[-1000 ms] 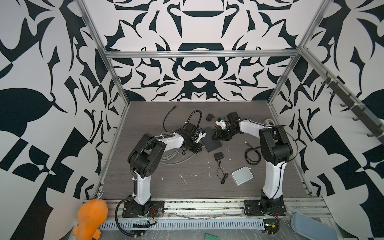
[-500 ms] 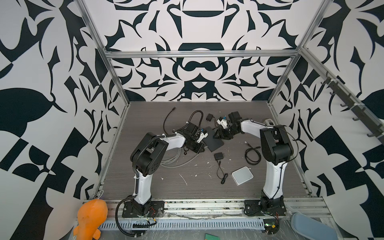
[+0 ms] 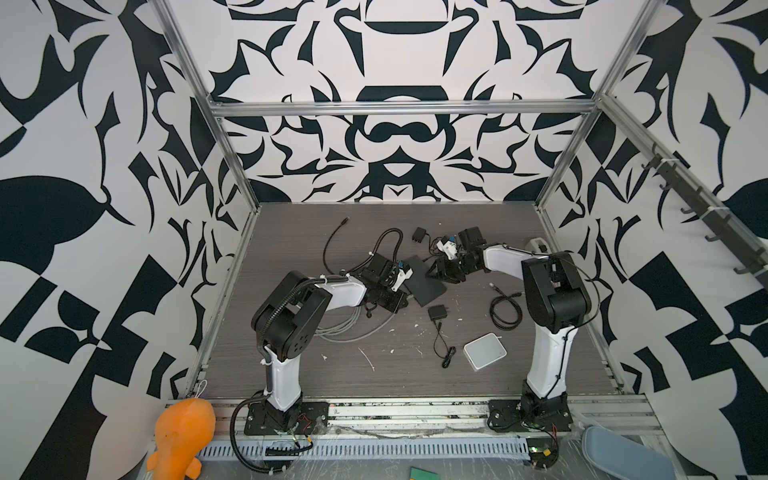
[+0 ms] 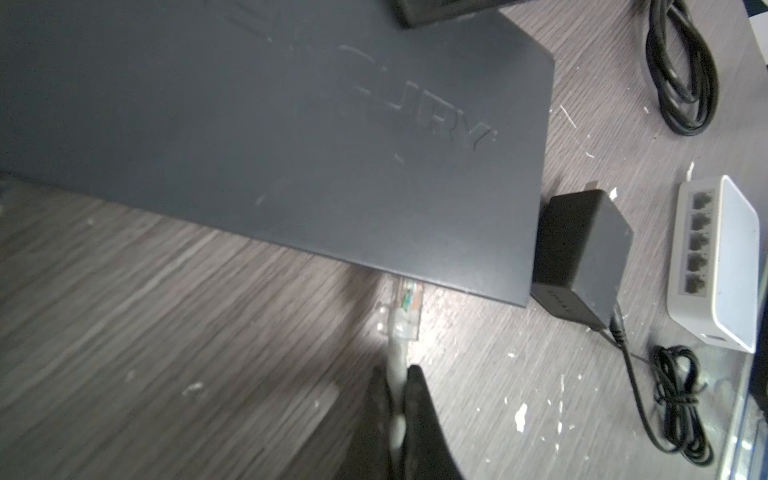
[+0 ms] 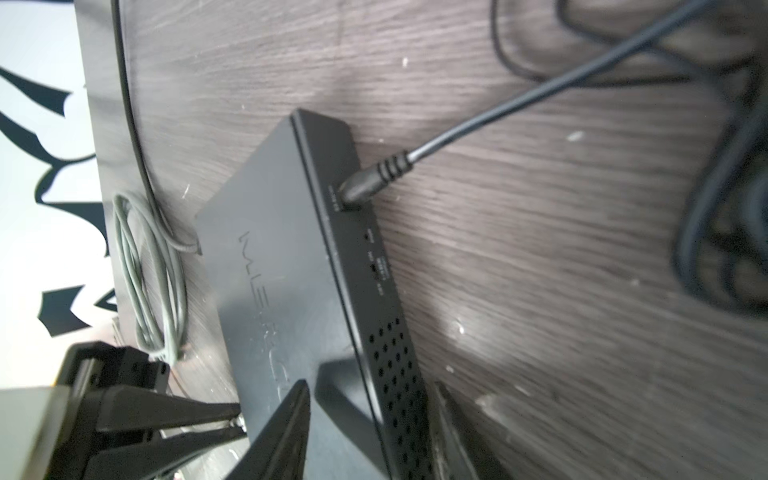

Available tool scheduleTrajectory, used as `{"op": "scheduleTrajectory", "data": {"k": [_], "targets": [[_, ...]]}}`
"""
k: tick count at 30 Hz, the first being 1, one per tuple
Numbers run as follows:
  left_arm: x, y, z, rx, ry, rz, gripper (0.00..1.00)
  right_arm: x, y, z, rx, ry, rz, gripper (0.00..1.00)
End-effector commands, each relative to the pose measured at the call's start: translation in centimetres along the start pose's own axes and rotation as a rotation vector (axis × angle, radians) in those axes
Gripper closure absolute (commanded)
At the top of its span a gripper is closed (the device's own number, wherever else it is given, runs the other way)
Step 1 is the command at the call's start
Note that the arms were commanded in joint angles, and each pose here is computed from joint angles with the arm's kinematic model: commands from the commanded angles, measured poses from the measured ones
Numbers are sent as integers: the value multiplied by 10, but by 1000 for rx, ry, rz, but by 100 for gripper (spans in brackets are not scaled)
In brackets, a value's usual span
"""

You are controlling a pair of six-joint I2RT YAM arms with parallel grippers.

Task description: Insert the plug into the switch port

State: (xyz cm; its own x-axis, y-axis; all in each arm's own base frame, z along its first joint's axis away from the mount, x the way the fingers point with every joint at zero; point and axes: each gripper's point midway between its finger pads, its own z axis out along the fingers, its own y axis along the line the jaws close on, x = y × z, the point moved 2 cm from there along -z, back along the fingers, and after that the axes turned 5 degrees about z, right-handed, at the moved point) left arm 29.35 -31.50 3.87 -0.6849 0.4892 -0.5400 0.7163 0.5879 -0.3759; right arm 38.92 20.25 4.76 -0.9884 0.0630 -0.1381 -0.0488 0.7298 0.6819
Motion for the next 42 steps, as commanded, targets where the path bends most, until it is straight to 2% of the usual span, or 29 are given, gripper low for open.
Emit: {"op": "scheduleTrajectory", "data": {"k": [1, 10, 14, 17, 22, 28, 34, 42], "targets": [[-8, 6, 23, 28, -89, -55, 100, 107, 28, 25, -135, 415, 308, 51], [0, 9, 20, 87, -89, -209, 100, 102, 32, 19, -146, 356, 295, 51], [-1, 6, 18, 105, -86, -221, 100, 103, 31, 19, -154, 345, 284, 51], [0, 6, 18, 95, -30, -184, 100, 100, 32, 16, -133, 326, 247, 51], [-5, 10, 17, 87, 30, -153, 100, 99, 44, 10, -95, 296, 117, 50], [-9, 21, 20, 55, 99, -102, 100, 115, 54, 27, -50, 382, -23, 51], [-20, 30, 14, 72, 71, -62, 100, 137, 73, 30, -211, 445, -53, 50], [-37, 15, 19, 223, 53, 81, 100, 157, 98, 32, -322, 557, -152, 51]]}}
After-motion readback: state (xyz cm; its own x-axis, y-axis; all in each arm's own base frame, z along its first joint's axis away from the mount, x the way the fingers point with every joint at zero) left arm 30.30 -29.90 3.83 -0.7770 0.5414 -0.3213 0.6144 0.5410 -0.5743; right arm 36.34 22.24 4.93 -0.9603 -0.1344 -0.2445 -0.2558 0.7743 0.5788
